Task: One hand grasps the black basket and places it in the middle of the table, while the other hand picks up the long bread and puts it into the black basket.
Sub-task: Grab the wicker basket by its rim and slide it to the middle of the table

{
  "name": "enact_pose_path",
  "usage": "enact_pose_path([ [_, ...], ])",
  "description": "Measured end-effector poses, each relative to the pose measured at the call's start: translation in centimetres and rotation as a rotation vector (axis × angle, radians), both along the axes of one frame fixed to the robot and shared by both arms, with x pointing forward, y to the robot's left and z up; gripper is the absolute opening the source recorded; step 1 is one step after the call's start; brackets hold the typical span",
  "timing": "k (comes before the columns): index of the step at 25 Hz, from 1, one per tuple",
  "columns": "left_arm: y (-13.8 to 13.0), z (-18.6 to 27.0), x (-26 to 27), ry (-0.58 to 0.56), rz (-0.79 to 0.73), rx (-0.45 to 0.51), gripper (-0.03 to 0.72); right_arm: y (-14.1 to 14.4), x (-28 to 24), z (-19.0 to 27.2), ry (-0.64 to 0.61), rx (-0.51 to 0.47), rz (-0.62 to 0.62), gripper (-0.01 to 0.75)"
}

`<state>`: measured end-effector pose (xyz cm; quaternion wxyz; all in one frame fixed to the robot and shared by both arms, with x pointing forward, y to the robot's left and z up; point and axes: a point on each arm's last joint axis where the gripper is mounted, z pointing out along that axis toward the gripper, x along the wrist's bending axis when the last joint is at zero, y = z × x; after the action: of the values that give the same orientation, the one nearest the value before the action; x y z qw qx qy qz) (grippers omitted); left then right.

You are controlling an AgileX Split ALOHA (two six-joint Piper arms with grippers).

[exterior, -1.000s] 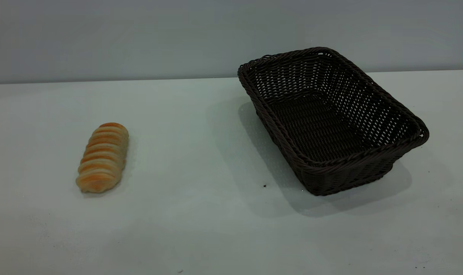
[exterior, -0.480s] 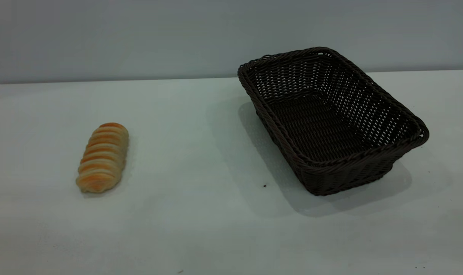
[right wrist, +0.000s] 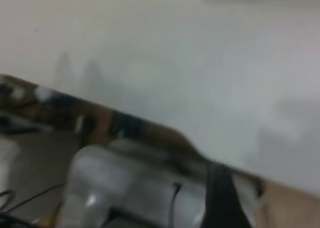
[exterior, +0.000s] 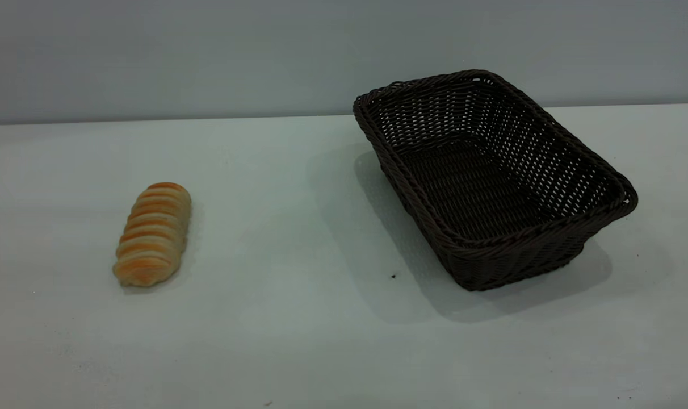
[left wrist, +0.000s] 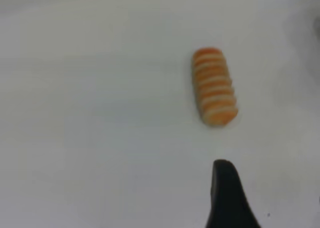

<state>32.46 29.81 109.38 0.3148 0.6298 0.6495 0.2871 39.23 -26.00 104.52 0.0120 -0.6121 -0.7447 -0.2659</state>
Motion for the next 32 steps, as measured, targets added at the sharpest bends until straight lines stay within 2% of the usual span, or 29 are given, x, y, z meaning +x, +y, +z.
enact_pose_path([
  [4, 0.1, 0.0, 0.1, 0.004, -0.004, 0.020, 0.466, 0.1, 2.2, -2.3, 0.136, 0.018, -0.032, 0.502],
  [9, 0.1, -0.1, 0.0, 0.012, -0.006, 0.032, 0.466, 0.6, 4.9, -3.9, 0.136, 0.118, -0.150, 0.502],
  [17, 0.1, -0.1, 0.0, 0.011, -0.005, 0.031, 0.466, 0.4, 9.5, -7.8, 0.165, 0.197, -0.393, 0.502],
  [25, 0.1, -0.1, 0.0, 0.011, -0.001, 0.027, 0.466, -0.1, 13.4, -11.4, 0.212, 0.190, -0.549, 0.502],
  [32, 0.1, -0.1, 0.0, 0.011, 0.009, 0.015, 0.466, -0.4, 14.4, -13.8, 0.271, 0.188, -0.665, 0.504],
])
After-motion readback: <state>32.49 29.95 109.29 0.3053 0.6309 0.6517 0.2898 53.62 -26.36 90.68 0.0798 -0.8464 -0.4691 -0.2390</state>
